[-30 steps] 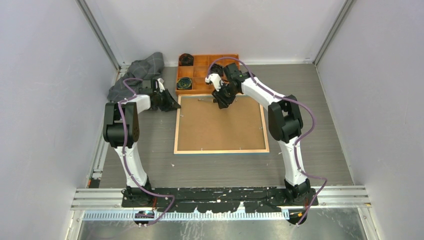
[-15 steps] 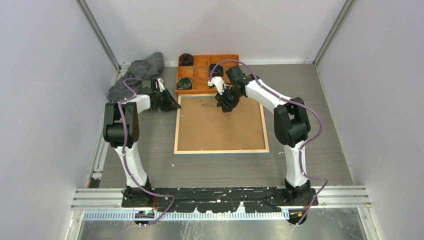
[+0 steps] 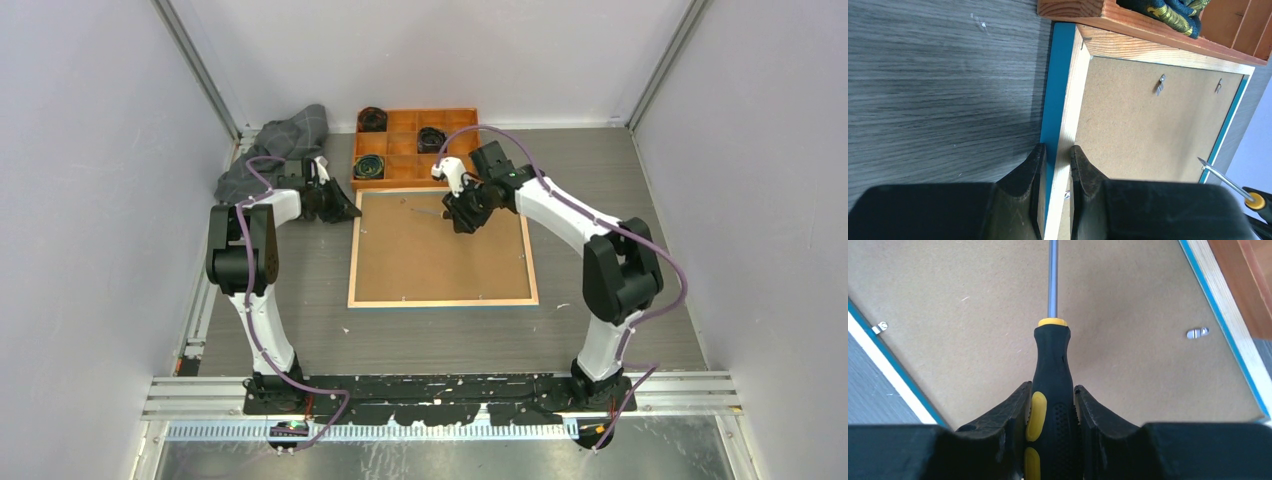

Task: Take the photo out of the frame
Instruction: Release the photo frame item from the photo frame, then adjust the screwdriver.

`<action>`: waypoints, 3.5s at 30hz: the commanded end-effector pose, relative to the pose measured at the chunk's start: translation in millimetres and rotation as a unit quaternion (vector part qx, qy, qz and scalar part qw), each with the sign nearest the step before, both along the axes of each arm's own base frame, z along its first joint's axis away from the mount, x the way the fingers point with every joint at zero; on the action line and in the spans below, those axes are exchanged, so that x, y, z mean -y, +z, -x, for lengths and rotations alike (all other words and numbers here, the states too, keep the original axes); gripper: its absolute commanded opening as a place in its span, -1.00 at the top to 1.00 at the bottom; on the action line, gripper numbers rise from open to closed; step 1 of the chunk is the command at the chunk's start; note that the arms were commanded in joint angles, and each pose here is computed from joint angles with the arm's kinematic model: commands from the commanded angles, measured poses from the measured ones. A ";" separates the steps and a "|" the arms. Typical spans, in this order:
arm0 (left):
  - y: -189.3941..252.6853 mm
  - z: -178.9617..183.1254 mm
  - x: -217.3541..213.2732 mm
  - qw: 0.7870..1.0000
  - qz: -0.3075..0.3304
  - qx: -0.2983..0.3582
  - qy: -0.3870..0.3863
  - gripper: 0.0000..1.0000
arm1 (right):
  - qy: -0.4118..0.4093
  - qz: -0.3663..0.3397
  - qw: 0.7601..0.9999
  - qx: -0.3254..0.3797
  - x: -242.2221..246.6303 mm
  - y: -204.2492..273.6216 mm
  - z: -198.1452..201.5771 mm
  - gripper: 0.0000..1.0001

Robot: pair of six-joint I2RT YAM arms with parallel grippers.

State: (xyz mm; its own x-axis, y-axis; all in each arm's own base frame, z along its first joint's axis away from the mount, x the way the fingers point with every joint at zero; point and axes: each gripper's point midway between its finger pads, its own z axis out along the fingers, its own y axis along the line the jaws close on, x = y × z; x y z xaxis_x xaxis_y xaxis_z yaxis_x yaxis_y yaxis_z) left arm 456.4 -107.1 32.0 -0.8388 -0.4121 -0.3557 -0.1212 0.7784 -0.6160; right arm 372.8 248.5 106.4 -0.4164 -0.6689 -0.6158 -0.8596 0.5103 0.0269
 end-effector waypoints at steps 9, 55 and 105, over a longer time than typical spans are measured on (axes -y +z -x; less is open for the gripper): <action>-48.4 16.1 -9.7 0.997 -0.029 -0.070 0.025 0.88 | -0.085 -0.025 0.991 0.096 30.5 52.8 17.5 0.99; 246.4 224.5 161.8 0.675 -0.005 0.450 -0.585 -0.70 | 0.125 -0.332 0.909 -0.219 20.0 132.0 181.8 0.99; 227.3 160.4 173.6 0.806 0.227 0.362 -0.410 0.99 | -0.050 -0.516 0.854 -0.043 3.8 208.6 93.9 -0.87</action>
State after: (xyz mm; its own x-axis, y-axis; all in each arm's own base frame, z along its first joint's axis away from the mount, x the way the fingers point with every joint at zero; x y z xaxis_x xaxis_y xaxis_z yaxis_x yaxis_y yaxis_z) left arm 272.0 -282.9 244.6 -0.5582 0.0580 -0.8277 0.8297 0.0368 -0.5570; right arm 270.3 236.9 265.1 -0.5531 0.1016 -0.8269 -0.7647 0.3318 0.5523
